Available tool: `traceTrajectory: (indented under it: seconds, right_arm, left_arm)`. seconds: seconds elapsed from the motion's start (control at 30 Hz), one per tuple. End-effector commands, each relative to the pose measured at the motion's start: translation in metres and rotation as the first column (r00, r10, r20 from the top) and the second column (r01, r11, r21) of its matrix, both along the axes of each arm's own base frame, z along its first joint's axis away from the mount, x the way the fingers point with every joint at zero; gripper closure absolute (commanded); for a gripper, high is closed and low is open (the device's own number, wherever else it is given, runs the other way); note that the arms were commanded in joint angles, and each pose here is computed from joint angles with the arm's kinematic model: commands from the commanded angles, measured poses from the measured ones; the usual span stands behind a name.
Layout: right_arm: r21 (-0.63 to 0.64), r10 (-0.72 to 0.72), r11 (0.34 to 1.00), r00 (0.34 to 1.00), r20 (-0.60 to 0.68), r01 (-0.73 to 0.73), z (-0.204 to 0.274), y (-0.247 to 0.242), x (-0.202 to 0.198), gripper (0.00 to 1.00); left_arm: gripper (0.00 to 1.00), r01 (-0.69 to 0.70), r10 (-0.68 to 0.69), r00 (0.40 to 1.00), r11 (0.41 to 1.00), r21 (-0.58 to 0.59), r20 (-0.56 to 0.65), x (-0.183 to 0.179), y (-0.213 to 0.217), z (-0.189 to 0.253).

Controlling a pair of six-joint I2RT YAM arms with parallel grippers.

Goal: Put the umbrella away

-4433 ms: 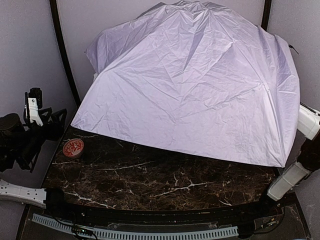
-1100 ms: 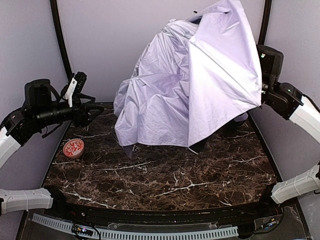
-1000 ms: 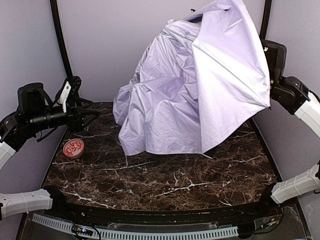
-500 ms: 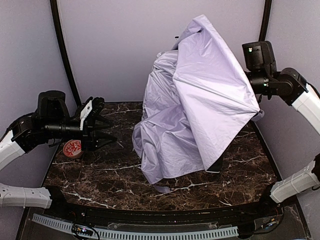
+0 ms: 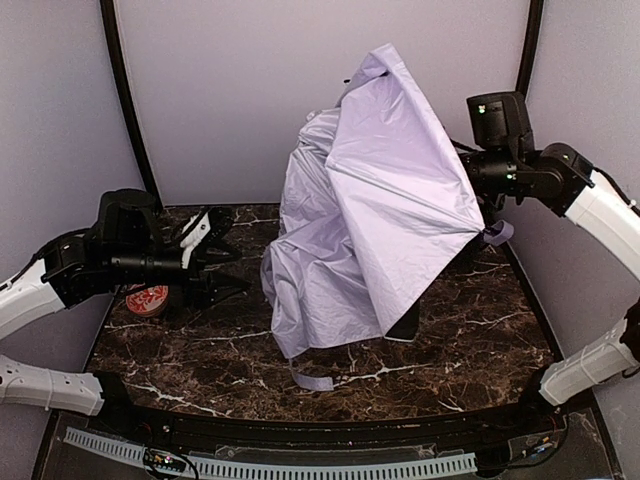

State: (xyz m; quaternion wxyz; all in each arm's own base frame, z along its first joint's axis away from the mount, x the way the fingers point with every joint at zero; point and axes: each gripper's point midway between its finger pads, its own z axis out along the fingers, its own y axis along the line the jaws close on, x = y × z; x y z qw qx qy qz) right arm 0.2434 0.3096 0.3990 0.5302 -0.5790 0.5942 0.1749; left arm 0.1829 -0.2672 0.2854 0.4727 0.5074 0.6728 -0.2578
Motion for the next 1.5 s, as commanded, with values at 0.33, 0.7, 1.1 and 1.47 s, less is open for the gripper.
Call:
traceTrajectory:
  seconds: [0.33, 0.7, 1.1, 1.47]
  right_arm:
    - [-0.026, -0.011, 1.0, 1.0, 0.0, 0.011, -0.019, 0.023, 0.029, 1.0]
    - [-0.061, -0.105, 0.993, 0.994, 0.002, 0.105, -0.027, 0.018, 0.047, 1.0]
    - [0.033, -0.482, 0.86, 0.789, 0.382, 0.51, 0.046, 0.002, 0.176, 1.0]
    - [-0.181, -0.29, 0.875, 0.785, 0.547, 0.449, -0.004, 0.022, 0.176, 1.0]
  left_arm:
    - [0.35, -0.111, 0.109, 0.992, 0.993, 0.033, 0.068, 0.027, 0.002, -0.012]
    - [0.33, -0.159, 0.157, 0.985, 0.987, 0.022, 0.076, 0.028, 0.011, -0.008]
    - [0.33, -0.225, 0.221, 0.968, 0.974, 0.019, 0.122, 0.035, 0.023, 0.002]
    - [0.33, -0.25, 0.248, 0.961, 0.968, 0.006, 0.123, 0.033, 0.031, 0.003]
